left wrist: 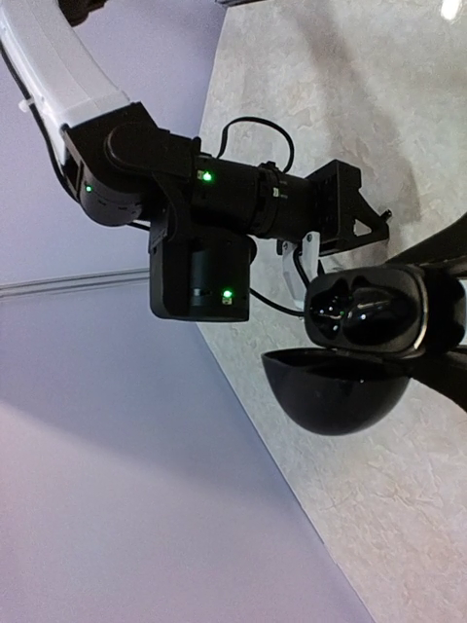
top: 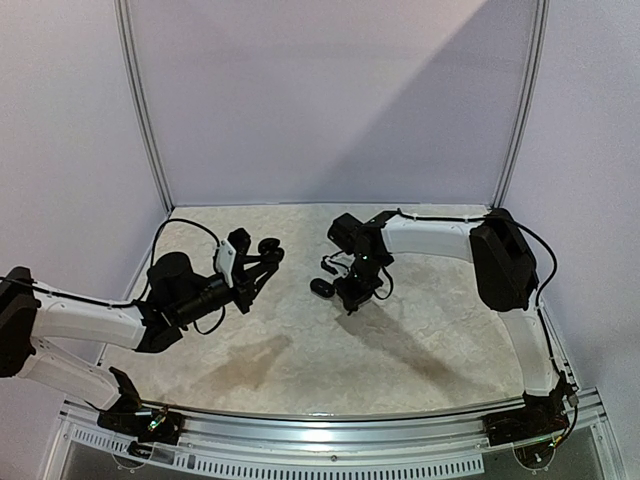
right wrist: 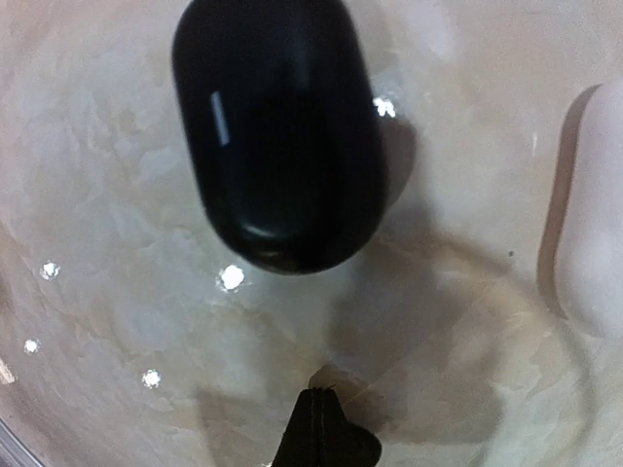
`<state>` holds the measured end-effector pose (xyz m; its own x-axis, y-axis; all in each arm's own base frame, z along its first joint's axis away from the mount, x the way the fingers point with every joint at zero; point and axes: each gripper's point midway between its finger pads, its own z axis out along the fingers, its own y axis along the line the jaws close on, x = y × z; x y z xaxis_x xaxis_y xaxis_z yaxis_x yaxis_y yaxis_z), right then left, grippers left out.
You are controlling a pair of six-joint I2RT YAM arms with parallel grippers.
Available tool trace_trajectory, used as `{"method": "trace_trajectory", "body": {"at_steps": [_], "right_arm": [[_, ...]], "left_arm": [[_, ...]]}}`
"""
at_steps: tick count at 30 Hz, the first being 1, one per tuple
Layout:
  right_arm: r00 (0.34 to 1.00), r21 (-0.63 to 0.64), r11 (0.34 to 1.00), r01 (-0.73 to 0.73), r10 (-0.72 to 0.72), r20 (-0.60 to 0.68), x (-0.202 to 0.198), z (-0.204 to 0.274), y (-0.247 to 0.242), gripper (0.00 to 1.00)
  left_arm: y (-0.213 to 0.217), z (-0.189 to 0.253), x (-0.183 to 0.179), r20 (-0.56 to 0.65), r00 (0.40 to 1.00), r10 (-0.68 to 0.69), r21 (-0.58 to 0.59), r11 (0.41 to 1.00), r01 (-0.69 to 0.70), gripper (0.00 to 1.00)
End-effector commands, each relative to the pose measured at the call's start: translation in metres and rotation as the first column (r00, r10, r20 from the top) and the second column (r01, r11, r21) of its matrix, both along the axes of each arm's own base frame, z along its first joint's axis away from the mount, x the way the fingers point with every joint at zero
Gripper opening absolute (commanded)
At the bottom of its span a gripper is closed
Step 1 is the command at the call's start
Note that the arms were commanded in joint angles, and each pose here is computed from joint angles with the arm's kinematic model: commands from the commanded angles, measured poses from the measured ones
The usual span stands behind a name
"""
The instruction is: Insert the wireless bluetooth earbuds into the charging case
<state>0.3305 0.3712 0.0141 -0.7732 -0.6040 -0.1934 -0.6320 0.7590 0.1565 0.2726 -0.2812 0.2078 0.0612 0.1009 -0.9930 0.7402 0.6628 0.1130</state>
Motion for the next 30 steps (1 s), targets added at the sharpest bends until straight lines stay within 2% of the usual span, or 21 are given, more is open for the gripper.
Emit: {"method": "trace_trajectory", "body": {"at_steps": [1,9,16,19,23,27,30], "right_arm": [[0.991,-0.073,0.993,-0.089,0.081,-0.104,-0.038,-0.014,-0.013,0.0],[0.989,-0.099,0.989,-0.112,0.101,-0.109,-0.042,-0.004,-0.021,0.0],[0.992,0.076,0.99,-0.123,0.125,-0.025,-0.028,0.052,0.015,0.06],[0.996,0.122,0.99,-0.075,0.068,0.061,-0.011,0.078,0.024,0.16],[0.983,0.084,0.991,0.108,-0.119,0.139,0.013,0.097,0.01,0.41],[0.965,-0.079,0.969,0.234,-0.222,0.139,0.019,0.074,-0.016,0.57],[0.967,-0.123,0.961,0.247,-0.237,0.092,0.014,0.055,-0.017,0.65]], "left_arm": [[-0.006,0.004,0.002,0.012,1.0,-0.011,0.011,1.0,0.011,0.0],[-0.007,0.003,0.002,0.012,1.0,-0.014,0.015,1.0,0.014,0.0],[-0.009,0.003,0.003,0.012,1.0,-0.018,0.016,1.0,0.018,0.0],[-0.009,0.003,0.003,0.014,1.0,-0.018,0.017,1.0,0.018,0.0],[-0.008,0.002,0.003,0.012,1.0,-0.017,0.019,1.0,0.017,0.0],[-0.008,0.003,0.003,0.014,1.0,-0.018,0.019,1.0,0.017,0.0],[-0.008,0.002,0.002,0.013,1.0,-0.019,0.02,1.0,0.018,0.0]]}}
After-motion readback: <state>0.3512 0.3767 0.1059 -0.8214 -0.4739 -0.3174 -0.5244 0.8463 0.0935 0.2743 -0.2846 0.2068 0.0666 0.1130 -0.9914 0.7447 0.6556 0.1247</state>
